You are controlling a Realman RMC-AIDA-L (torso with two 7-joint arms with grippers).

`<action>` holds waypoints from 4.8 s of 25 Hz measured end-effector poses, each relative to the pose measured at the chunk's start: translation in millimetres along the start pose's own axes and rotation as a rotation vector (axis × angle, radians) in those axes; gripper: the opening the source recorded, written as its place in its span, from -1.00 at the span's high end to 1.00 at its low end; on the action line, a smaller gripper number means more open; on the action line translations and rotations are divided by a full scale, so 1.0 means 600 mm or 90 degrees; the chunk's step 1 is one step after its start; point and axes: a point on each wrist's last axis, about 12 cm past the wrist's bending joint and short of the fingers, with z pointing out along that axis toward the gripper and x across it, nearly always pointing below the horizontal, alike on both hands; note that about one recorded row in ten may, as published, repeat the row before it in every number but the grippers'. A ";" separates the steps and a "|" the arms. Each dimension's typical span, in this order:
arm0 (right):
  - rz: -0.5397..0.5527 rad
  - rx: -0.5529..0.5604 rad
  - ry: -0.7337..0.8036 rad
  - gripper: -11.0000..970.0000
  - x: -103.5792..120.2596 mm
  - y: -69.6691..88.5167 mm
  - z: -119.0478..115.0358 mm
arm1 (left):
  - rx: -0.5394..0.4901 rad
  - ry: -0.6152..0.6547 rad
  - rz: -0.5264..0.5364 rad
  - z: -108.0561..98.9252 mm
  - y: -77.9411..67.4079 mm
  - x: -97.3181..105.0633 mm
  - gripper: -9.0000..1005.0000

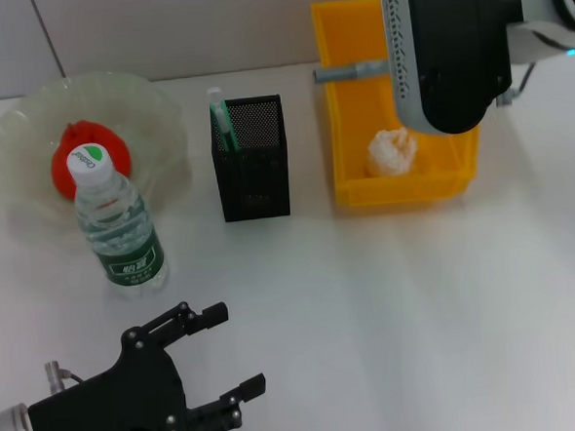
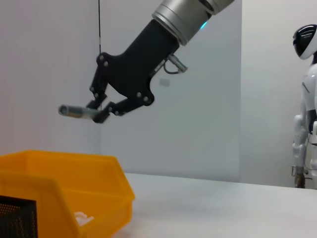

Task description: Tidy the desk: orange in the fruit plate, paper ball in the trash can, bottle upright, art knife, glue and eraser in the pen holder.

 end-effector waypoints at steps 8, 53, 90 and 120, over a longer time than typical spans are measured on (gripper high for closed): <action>-0.155 0.075 -0.017 0.70 0.006 -0.012 0.025 | -0.002 -0.016 0.000 0.002 0.000 -0.004 -0.60; -0.561 0.131 -0.044 0.70 -0.069 0.015 0.186 | -0.018 -0.037 -0.014 0.005 0.001 -0.006 -0.60; -0.313 0.241 -0.109 0.18 -0.080 -0.043 0.099 | -0.016 -0.037 -0.018 0.000 0.000 -0.005 -0.60; 0.618 -0.013 -0.789 -0.06 0.239 0.387 0.011 | -0.048 -0.048 0.012 -0.020 0.007 -0.012 -0.60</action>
